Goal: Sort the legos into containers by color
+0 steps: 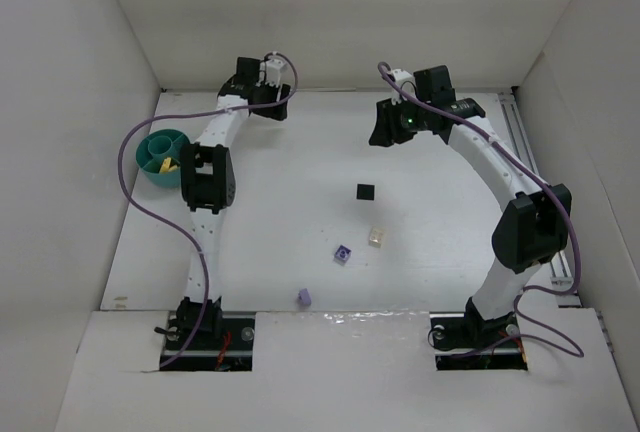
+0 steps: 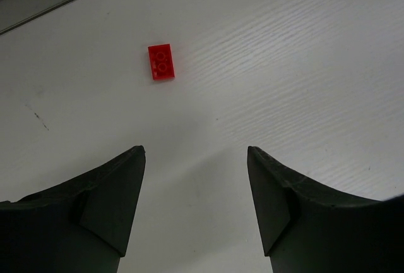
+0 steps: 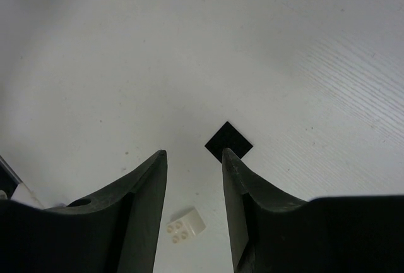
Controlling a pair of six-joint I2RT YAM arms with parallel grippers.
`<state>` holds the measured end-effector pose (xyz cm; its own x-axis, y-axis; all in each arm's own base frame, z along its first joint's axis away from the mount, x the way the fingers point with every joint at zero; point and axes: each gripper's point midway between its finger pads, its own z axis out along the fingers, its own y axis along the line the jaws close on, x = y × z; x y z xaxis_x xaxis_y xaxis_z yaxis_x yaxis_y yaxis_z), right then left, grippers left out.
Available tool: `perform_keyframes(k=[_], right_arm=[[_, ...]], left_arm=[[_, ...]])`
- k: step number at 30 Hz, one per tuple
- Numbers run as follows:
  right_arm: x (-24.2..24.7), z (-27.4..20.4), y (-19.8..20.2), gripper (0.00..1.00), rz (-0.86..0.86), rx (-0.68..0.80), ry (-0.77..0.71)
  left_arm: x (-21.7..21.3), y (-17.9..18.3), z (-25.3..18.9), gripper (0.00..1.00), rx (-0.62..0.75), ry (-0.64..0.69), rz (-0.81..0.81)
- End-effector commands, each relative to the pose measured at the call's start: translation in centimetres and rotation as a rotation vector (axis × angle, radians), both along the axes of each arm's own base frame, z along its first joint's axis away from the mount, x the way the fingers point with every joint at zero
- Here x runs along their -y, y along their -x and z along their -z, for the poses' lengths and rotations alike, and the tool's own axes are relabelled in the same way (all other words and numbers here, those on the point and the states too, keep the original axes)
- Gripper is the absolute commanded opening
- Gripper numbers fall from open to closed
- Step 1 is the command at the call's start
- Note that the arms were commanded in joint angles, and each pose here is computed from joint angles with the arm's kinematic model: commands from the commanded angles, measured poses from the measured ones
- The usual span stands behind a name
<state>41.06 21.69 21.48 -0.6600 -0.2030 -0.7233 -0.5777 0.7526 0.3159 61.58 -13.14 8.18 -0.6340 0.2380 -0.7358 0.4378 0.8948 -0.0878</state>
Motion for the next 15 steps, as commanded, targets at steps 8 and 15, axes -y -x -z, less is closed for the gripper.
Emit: perform_keyframes(k=[8,15], right_arm=[[-0.1,-1.1,-0.3,0.46,-0.013,0.039,-0.007],[0.0,-1.4,-0.3,0.46,-0.013,0.039,-0.007]], left_arm=[[-0.4,-4.2,-1.3,0.67,0.159,-0.041,-0.081],[-1.3,-5.5,1.2,0.59,0.166,-0.107,-0.101]])
